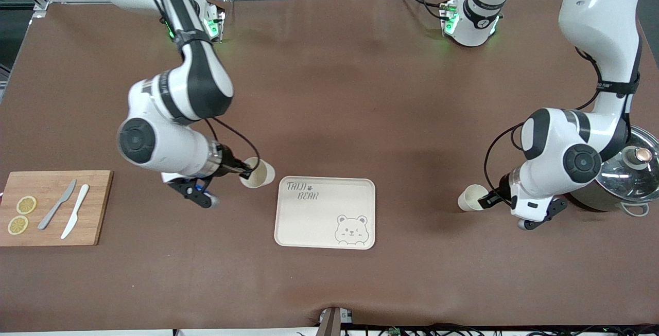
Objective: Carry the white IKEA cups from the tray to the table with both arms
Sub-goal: 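Carry the cups off the tray and lower them onto the table, then open both grippers and lift them away from the placed cups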
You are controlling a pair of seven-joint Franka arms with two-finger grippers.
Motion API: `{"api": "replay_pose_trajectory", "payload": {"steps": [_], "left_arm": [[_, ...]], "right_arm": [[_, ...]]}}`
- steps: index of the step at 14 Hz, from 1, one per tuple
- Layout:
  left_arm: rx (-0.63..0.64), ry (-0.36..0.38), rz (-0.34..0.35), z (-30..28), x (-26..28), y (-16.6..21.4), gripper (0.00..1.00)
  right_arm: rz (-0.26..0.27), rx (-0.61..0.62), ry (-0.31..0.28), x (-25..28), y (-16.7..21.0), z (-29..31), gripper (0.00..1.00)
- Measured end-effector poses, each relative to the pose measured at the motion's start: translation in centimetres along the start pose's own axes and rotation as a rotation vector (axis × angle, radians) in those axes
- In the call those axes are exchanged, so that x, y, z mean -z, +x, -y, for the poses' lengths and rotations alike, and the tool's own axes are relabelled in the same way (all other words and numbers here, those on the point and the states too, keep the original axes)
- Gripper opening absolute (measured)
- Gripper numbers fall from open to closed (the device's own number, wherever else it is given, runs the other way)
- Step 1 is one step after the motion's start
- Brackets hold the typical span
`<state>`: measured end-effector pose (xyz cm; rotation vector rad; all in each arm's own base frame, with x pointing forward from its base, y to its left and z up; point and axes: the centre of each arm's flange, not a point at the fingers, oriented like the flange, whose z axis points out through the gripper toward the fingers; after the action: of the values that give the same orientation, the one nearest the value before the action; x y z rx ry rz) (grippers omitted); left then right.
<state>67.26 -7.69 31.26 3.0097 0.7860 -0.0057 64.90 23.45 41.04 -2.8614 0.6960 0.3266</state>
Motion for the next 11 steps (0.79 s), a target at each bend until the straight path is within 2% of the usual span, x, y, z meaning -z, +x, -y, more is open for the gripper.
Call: {"api": "replay_pose_trajectory", "payload": {"steps": [1,2,5,8,11], "left_arm": [[-0.003,-0.006,-0.014,-0.1,1.2,0.1,0.93],[-0.01,-0.002,-0.022,-0.1,2.3,0.3,0.99],[-0.033,0.014,-0.054,-0.3,5.6,1.4,1.0],[-0.044,0.004,-0.099,-0.2,9.0,2.8,1.0],[-0.049,0.015,-0.096,0.6,10.9,3.1,1.0]], "right_arm": [[0.006,0.039,0.004,1.0,1.5,-1.9,0.03],[0.01,0.089,0.01,1.8,3.2,-4.3,0.03],[0.027,0.209,0.0,2.4,8.4,-13.2,0.03],[0.035,0.33,-0.103,1.7,12.0,-21.8,0.03],[0.054,0.422,-0.152,0.7,14.1,-28.1,0.03]]}}
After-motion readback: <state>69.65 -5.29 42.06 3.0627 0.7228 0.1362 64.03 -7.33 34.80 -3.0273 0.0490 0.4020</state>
